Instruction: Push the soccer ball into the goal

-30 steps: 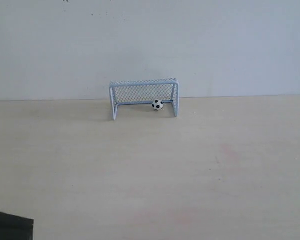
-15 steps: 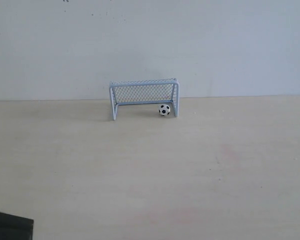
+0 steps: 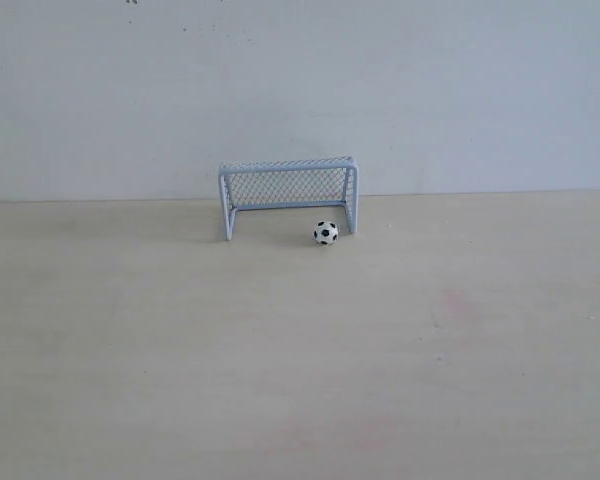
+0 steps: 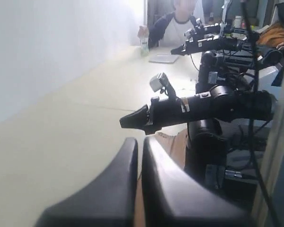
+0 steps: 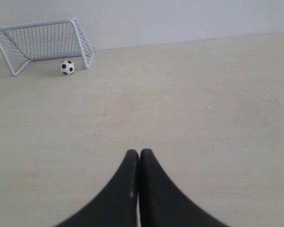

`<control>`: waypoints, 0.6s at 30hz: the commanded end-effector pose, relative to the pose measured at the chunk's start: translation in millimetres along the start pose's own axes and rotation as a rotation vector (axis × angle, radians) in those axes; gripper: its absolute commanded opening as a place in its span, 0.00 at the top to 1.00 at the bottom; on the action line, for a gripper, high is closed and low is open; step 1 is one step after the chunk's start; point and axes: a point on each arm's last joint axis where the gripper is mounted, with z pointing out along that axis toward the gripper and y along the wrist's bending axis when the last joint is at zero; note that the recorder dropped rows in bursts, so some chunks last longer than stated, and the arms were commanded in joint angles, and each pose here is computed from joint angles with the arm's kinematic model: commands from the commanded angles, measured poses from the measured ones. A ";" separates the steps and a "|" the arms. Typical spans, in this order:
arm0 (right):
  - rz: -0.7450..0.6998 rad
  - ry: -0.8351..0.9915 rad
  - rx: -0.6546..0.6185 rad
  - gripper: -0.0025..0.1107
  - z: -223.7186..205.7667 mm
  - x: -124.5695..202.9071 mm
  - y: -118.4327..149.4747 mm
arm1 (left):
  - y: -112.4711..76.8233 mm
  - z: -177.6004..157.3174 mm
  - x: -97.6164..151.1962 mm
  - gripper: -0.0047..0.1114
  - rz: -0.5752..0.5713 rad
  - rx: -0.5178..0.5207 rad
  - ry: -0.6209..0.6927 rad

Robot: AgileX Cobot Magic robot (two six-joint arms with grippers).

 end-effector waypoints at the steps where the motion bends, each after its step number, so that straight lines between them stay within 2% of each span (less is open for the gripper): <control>1: -0.004 -0.012 0.001 0.98 -0.4 -1.1 0.0 | -20.2 -17.5 -1.4 0.92 0.098 -0.014 -0.077; 3: -0.004 -0.012 0.001 0.98 -0.4 -1.1 0.0 | -28.0 -24.2 -1.5 0.92 0.131 -0.019 -0.108; 5: -0.004 -0.012 0.001 0.98 -0.4 -1.1 0.0 | -32.2 -30.7 -3.7 0.92 0.108 -0.052 -0.163; 9: -0.004 -0.012 0.001 0.98 -0.4 -1.1 0.0 | -29.2 -43.2 -9.8 0.92 0.015 -0.196 -0.290; 13: -0.004 -0.012 0.001 0.98 -0.4 -1.1 0.0 | -12.7 -45.2 -5.7 0.92 -0.026 -0.353 -0.338; 18: -0.004 -0.012 0.001 0.98 -0.4 -1.1 0.0 | 17.2 -42.3 20.0 0.92 -0.101 -0.591 -0.383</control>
